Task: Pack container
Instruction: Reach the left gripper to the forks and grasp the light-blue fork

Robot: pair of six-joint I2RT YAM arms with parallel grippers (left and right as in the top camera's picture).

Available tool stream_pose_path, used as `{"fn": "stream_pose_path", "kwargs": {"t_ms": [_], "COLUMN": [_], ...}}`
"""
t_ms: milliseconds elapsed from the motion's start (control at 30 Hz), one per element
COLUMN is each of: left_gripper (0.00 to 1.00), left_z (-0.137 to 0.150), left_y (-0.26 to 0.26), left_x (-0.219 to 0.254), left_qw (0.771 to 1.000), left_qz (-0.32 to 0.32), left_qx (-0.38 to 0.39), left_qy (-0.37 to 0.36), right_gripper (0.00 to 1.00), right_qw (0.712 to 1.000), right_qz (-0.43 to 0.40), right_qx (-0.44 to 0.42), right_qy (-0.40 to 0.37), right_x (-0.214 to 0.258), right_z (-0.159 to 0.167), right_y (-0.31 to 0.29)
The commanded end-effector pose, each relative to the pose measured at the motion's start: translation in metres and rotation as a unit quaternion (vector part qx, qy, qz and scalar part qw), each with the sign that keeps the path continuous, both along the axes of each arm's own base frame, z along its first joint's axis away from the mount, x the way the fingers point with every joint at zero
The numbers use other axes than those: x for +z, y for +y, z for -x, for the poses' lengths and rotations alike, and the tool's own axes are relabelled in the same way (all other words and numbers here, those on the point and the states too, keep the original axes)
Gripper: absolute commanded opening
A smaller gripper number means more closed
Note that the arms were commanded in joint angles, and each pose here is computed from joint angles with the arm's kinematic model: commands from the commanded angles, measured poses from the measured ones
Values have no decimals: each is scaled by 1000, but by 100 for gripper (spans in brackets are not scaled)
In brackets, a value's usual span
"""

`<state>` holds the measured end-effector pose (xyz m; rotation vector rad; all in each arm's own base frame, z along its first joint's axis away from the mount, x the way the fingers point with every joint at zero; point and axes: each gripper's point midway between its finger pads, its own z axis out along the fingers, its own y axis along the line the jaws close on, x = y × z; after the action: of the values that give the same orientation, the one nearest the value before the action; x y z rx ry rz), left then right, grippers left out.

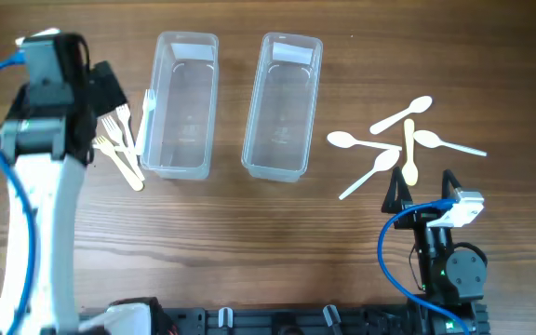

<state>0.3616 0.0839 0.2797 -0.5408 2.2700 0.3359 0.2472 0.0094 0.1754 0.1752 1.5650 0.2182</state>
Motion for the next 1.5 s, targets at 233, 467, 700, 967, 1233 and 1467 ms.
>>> {"fn": "stream_pose_path", "kwargs": {"t_ms": [233, 467, 700, 967, 1233, 1467], "left_gripper": [84, 13, 4, 4, 13, 92], "left_z": [-68, -68, -74, -84, -84, -97], "left_y": [44, 23, -8, -79, -106, -34], "left_x": [-158, -236, -218, -191, -188, -169], "left_qw": [989, 970, 972, 968, 954, 970], "left_qz": [47, 115, 105, 103, 162, 36], "left_qx": [40, -7, -48, -143, -186, -184], "left_qy": [135, 214, 205, 179, 169, 153], "right_gripper": [100, 100, 100, 100, 100, 100], "right_qw": [1000, 1000, 1000, 1000, 1000, 1000], "right_qz": [-8, -8, -8, -8, -8, -8], "right_qx": [-7, -7, -7, -7, -7, -7], "right_qy": [-6, -6, -6, -6, -6, -6], "right_x": [2, 2, 2, 2, 3, 2], "right_z": [0, 0, 0, 0, 0, 0], "right_y": [-2, -2, -2, -2, -2, -2]}}
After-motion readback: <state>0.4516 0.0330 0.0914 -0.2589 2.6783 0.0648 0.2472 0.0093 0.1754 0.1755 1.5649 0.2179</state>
